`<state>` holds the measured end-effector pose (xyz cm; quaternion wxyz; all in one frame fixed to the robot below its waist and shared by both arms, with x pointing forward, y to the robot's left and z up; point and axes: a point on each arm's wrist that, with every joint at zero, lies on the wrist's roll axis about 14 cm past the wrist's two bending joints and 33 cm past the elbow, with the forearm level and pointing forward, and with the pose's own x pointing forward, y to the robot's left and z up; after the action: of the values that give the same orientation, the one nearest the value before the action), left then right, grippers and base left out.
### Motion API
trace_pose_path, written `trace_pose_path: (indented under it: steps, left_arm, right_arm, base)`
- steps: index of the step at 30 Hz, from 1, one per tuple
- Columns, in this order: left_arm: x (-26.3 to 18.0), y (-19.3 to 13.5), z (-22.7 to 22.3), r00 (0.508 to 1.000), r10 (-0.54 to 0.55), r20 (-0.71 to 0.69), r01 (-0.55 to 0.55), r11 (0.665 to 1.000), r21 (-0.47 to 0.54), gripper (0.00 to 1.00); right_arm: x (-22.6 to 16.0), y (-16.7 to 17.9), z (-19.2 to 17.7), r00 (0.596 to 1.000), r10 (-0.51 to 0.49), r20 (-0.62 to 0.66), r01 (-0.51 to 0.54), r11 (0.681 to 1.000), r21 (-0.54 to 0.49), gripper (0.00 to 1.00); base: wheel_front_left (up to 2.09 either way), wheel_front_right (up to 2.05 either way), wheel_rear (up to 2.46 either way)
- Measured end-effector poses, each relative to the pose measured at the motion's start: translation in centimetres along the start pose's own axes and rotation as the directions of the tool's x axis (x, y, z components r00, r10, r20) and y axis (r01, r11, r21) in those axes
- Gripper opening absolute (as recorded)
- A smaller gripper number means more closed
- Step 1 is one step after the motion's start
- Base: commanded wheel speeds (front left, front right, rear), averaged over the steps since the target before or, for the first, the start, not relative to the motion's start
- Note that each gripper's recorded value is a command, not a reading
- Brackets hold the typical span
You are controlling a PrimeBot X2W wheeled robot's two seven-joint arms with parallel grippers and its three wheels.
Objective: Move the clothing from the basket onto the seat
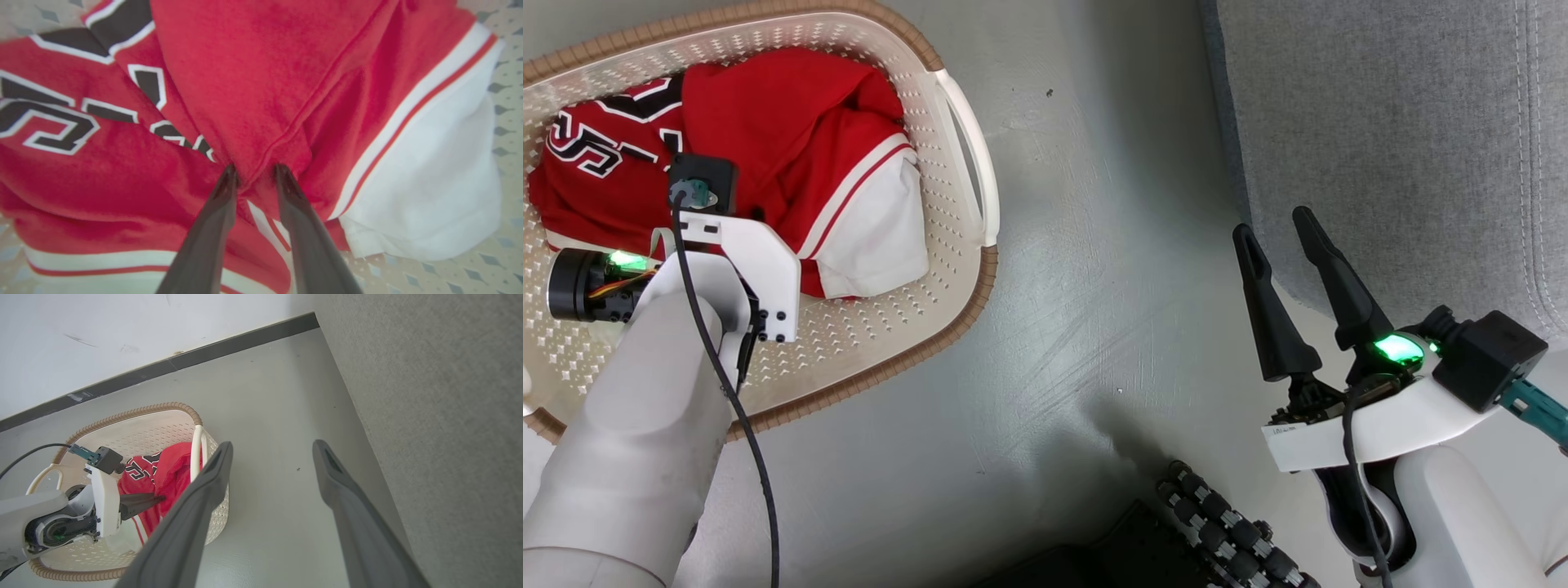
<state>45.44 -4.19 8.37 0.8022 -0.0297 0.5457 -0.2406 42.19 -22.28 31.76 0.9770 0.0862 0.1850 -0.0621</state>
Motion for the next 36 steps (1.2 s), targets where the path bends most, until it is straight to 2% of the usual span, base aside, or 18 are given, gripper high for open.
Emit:
trace_pose_path:
  steps: [5,9,13,21,36]
  left_arm:
    - [0.1,-0.1,0.4,1.0,-0.006,0.015,0.006,1.0,0.001,0.4]
    - [0.1,0.0,0.5,1.0,-0.004,0.023,0.004,1.0,0.0,0.3]
    - [0.1,-0.3,0.5,0.999,-0.014,0.031,0.014,1.0,-0.001,0.0]
    - [0.2,-0.6,1.0,0.998,-0.019,0.053,0.02,0.999,-0.028,0.0]
    - [-1.3,-1.4,4.4,0.973,-0.047,0.228,0.075,0.99,-0.117,0.0]
  right_arm:
    - [0.1,0.0,0.0,1.0,0.002,0.0,-0.002,1.0,-0.004,1.0]
    - [0.1,0.1,0.1,1.0,0.004,0.003,-0.004,1.0,-0.003,1.0]
    - [0.1,0.0,0.1,1.0,0.002,0.006,-0.002,1.0,-0.004,1.0]
    - [0.2,-0.1,0.2,1.0,0.0,0.009,0.0,1.0,-0.005,1.0]
    - [2.6,1.6,2.6,0.993,0.069,0.095,-0.067,0.998,-0.015,1.0]
  base:
    - [0.0,0.0,0.0]
    - [0.0,0.0,0.0]
    - [0.0,0.0,0.0]
    - [0.0,0.0,0.0]
    - [0.0,0.0,0.0]
